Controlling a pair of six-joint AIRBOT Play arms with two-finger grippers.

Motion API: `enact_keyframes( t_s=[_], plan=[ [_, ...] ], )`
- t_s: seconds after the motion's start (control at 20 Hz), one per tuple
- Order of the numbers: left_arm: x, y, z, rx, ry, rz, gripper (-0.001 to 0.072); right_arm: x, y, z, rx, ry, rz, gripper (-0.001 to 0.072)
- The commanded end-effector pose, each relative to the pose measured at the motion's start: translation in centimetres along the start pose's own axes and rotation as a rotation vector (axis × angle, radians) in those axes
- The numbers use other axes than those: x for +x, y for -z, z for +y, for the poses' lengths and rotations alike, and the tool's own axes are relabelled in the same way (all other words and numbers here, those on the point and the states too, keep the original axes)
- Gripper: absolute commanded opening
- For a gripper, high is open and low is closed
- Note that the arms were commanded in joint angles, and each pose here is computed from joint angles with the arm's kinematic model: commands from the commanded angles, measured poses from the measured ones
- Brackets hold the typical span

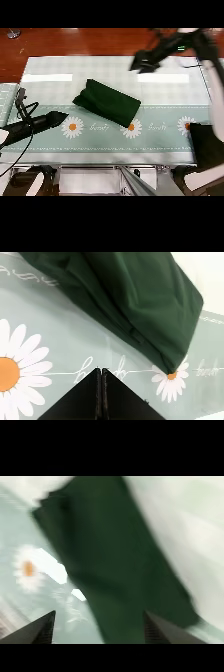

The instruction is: Fold the shirts.

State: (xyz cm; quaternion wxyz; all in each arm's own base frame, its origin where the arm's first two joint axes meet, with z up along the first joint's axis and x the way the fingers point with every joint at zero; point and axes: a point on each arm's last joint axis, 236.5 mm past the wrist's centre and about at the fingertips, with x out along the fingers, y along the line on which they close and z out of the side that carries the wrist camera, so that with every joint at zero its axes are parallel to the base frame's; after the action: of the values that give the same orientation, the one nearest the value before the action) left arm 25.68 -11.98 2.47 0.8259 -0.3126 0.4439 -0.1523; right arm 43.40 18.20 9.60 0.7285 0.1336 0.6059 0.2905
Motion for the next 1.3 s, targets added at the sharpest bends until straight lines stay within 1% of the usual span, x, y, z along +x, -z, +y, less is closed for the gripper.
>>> enact_keyframes(
  t_s=[0.0,0.1,0.15,0.25,0.3,0.5,0.65,0.75,0.8,0.85,0.9,0.95,1.0,1.1,1.25],
  plan=[
    [0.7,0.3,0.8,0.005,-0.017,0.026,0.0033,-4.2,5.1,-7.7,0.161,0.2,-0.143,0.063],
    [1.1,0.5,1.1,-0.007,-0.024,0.042,0.0033,-0.7,9.2,-10.0,0.364,0.195,-0.247,0.063],
    [1.2,0.6,1.3,-0.012,-0.027,0.049,0.0033,1.6,11.0,-10.3,0.458,0.149,-0.286,0.063],
    [1.5,0.6,1.6,-0.022,-0.034,0.055,0.0033,6.1,13.8,-9.3,0.619,0.02,-0.276,0.0629],
    [1.6,0.5,1.7,-0.026,-0.037,0.053,0.0033,7.8,14.7,-8.6,0.64,-0.017,-0.244,0.0629],
    [1.9,0.2,2.0,-0.033,-0.045,0.045,0.0033,13.4,16.6,-6.3,0.617,-0.066,-0.06,0.0629],
    [2.0,0.3,2.2,-0.038,-0.048,0.052,0.0033,16.5,15.9,-5.1,0.613,-0.101,0.017,0.0627],
    [2.1,0.4,2.1,-0.035,-0.046,0.055,0.0033,17.9,15.0,-4.3,0.6,-0.121,0.059,0.0612],
    [2.1,0.5,2.0,-0.029,-0.044,0.061,0.0033,18.3,14.3,-3.5,0.591,-0.141,0.071,0.0516],
    [2.2,0.7,1.8,-0.024,-0.041,0.066,0.0033,18.5,13.3,-2.8,0.568,-0.153,0.075,0.0365],
    [2.3,0.8,1.6,-0.017,-0.037,0.07,0.0033,18.3,11.9,-2.0,0.529,-0.173,0.07,0.0242],
    [2.4,0.9,1.4,-0.009,-0.034,0.07,0.0033,17.5,10.4,-0.9,0.467,-0.201,0.066,0.0112],
    [2.5,0.9,1.2,-0.002,-0.031,0.068,0.0033,16.0,8.4,0.4,0.362,-0.227,0.044,0.0016],
    [2.6,1.2,0.9,0.01,-0.024,0.074,0.0033,11.9,4.6,2.6,0.202,-0.219,-0.002,0.0016],
    [2.7,1.6,0.4,0.025,-0.016,0.088,0.0033,4.2,-0.1,4.1,0.035,-0.082,-0.105,0.0016]
  ],
)
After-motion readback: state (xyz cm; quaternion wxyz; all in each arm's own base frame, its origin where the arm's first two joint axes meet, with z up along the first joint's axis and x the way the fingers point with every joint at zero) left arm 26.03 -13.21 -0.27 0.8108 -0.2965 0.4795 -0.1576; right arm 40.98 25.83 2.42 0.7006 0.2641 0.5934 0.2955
